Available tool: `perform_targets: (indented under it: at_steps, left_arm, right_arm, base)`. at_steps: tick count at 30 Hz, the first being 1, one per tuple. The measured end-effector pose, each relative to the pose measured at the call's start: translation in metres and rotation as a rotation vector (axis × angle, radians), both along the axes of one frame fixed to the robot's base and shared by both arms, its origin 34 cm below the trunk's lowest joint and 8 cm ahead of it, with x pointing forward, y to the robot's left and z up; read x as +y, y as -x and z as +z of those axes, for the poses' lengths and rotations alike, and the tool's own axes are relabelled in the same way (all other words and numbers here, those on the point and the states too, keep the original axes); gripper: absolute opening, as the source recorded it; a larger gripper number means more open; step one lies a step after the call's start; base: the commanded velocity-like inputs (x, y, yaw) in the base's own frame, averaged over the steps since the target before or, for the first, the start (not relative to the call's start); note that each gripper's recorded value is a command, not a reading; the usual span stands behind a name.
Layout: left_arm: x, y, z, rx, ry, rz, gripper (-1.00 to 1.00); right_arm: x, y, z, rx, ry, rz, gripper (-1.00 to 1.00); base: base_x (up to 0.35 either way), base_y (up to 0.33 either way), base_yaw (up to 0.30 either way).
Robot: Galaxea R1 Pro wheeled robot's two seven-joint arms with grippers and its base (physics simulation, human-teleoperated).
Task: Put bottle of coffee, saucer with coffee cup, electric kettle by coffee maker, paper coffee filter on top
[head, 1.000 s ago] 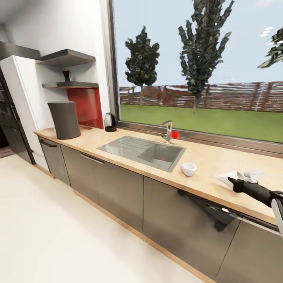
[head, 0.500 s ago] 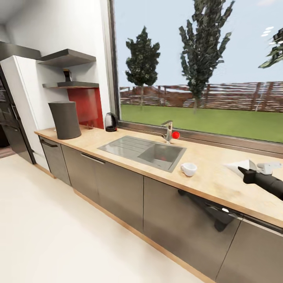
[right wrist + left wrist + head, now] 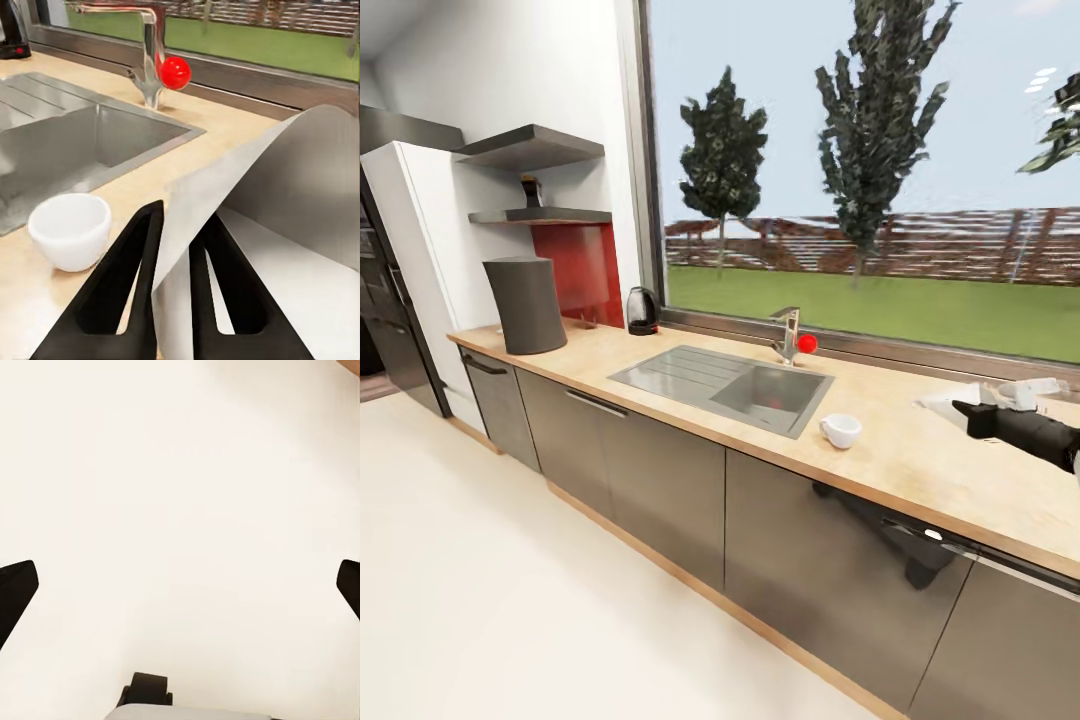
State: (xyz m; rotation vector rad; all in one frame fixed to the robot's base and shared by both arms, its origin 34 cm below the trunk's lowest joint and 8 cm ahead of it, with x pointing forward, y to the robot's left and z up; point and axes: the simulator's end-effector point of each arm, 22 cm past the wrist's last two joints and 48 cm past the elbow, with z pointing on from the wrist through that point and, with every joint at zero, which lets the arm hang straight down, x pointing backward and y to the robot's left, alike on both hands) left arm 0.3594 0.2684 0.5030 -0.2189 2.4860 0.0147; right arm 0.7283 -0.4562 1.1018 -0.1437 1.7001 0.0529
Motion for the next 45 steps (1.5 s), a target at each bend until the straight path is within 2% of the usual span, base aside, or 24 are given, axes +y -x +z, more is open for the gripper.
perform_targets:
  at_steps: [2,6,11,15,16,21,22,26,35,40,45]
  left_arm:
    - [0.0,0.0,0.0,0.0,0.0,0.001,1.0]
    - [0.007,0.0,0.0,-0.001,-0.003,0.025,1.0]
    - [0.017,0.001,0.0,-0.001,-0.004,0.061,1.0]
    - [0.018,0.001,0.001,-0.002,-0.003,0.068,1.0]
    - [0.019,0.001,0.001,-0.003,-0.003,0.07,1.0]
    - [0.019,0.001,0.001,-0.004,-0.003,0.07,1.0]
    - [0.019,0.0,0.001,-0.006,-0.003,0.07,1.0]
    - [0.019,0.0,0.002,-0.007,-0.003,0.071,1.0]
    - [0.02,0.0,0.002,-0.008,-0.003,0.071,1.0]
    - [0.02,0.0,0.002,-0.007,-0.003,0.071,1.0]
    - [0.02,0.0,0.002,-0.007,-0.003,0.071,1.0]
  right_arm:
    - [0.014,-0.005,-0.001,0.016,0.011,0.025,-1.0]
    - [0.022,-0.007,0.003,0.015,0.017,0.038,-1.0]
    - [0.024,-0.009,0.013,0.0,0.02,0.043,-1.0]
    - [0.025,-0.011,0.023,-0.015,0.02,0.044,-1.0]
    - [0.025,-0.013,0.037,-0.038,0.02,0.045,-1.0]
    - [0.026,-0.014,0.041,-0.045,0.021,0.046,-1.0]
    - [0.037,-0.018,0.05,-0.054,0.037,0.067,-1.0]
    - [0.051,-0.023,0.059,-0.065,0.05,0.09,-1.0]
    - [0.069,-0.027,0.056,-0.066,0.031,0.117,-1.0]
    - [0.098,-0.032,0.044,-0.036,0.074,0.171,-1.0]
    - [0.108,-0.033,0.04,-0.025,0.091,0.189,-1.0]
  base:
    - [0.0,0.0,0.0]
    - [0.0,0.0,0.012]
    - [0.0,0.0,0.17]
    - [0.0,0.0,0.254]
    - [0.0,0.0,0.268]
    - [0.0,0.0,0.269]
    - [0.0,0.0,0.27]
    - [0.0,0.0,0.27]
    - [0.0,0.0,0.27]
    - [0.0,0.0,0.27]
    - [0.0,0.0,0.27]
